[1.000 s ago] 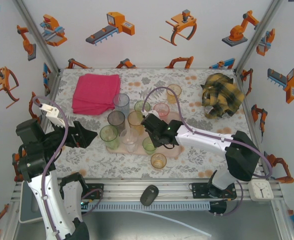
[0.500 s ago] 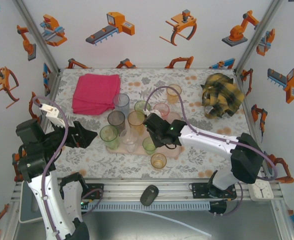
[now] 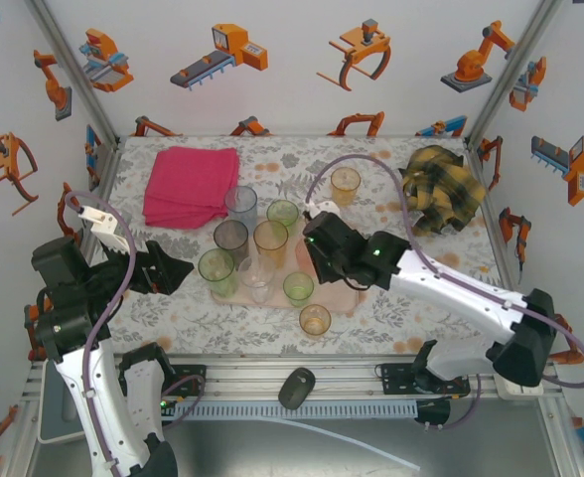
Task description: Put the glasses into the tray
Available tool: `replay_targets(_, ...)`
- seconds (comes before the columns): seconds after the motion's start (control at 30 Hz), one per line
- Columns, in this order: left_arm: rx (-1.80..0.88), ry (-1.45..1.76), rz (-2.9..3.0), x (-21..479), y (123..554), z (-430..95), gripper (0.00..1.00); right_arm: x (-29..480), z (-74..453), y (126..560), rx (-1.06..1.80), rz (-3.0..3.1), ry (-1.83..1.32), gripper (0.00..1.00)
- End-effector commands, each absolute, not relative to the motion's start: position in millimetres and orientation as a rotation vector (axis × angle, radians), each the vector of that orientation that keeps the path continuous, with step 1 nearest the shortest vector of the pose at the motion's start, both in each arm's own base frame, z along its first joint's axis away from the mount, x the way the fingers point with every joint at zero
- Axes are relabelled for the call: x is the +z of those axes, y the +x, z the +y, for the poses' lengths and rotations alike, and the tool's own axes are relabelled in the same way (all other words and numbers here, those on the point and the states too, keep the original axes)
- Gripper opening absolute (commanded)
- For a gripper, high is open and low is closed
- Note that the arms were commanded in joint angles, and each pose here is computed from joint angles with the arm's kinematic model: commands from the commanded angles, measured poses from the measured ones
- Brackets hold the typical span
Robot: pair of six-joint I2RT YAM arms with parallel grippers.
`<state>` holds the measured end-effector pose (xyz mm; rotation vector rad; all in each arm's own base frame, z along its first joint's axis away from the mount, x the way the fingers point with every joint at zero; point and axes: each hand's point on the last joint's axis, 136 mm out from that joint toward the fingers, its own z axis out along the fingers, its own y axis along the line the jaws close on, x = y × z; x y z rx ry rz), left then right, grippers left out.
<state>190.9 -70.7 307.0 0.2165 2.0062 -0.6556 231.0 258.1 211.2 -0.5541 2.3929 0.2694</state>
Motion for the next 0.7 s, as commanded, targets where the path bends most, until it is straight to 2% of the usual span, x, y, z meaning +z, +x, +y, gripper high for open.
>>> replay_targets(0.0,-0.644,0.231,1.987,308,192,-70,0.97,240,239,243,0.244,2.345,-0.453,0.39)
replay_targets(0.2,-0.652,0.231,1.982,310,192,-71,0.97,256,214,255,0.256,2.302,-0.301,0.44)
replay_targets(0.67,-0.648,0.23,1.984,310,191,-71,0.97,217,178,299,0.508,2.394,0.005,0.43)
